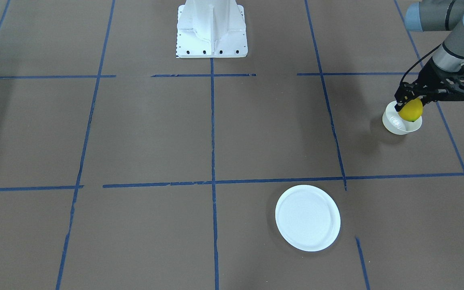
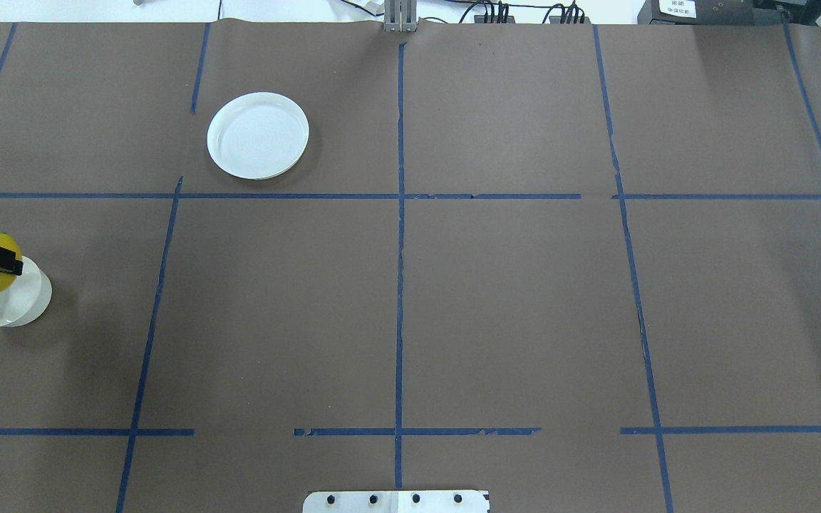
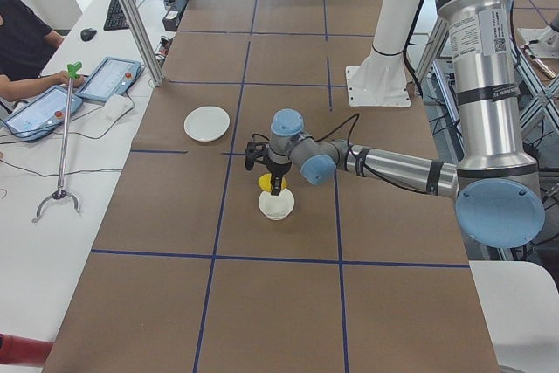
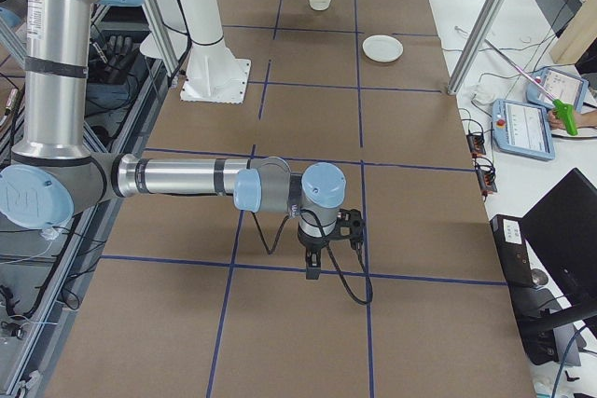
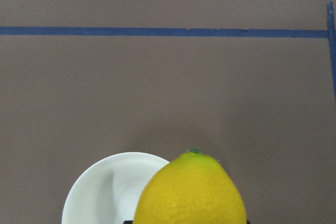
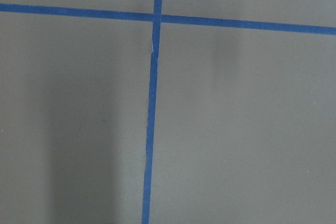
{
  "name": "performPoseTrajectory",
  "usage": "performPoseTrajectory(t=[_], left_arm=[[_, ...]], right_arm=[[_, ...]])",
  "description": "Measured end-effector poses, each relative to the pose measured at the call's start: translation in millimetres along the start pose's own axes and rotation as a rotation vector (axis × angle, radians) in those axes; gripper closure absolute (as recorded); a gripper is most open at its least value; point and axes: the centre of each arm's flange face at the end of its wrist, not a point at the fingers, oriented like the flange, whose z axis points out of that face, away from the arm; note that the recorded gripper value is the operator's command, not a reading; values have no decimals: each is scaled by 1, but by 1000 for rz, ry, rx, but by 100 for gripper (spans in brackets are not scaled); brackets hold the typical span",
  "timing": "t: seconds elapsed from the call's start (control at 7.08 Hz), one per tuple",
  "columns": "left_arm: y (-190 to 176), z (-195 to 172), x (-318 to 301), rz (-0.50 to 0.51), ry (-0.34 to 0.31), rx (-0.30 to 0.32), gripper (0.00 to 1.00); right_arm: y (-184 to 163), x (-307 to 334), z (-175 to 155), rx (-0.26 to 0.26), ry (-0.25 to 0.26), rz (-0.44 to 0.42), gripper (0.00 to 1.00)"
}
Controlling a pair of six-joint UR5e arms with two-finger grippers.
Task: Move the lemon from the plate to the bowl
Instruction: 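Lower the lemon into the white bowl and open the left gripper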
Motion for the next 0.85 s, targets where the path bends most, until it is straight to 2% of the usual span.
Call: performPoseTrajectory(t=[0.14, 0.28, 0.85], left_arm=[[3, 9, -8, 0, -4, -7, 100], [5, 16, -14, 2, -5, -11, 1], [5, 20, -15, 14, 8, -19, 0]], right_arm=[[0, 0, 0, 0, 0, 0, 0], [0, 0, 0, 0, 0, 0, 0], [0, 0, 0, 0, 0, 0, 0]])
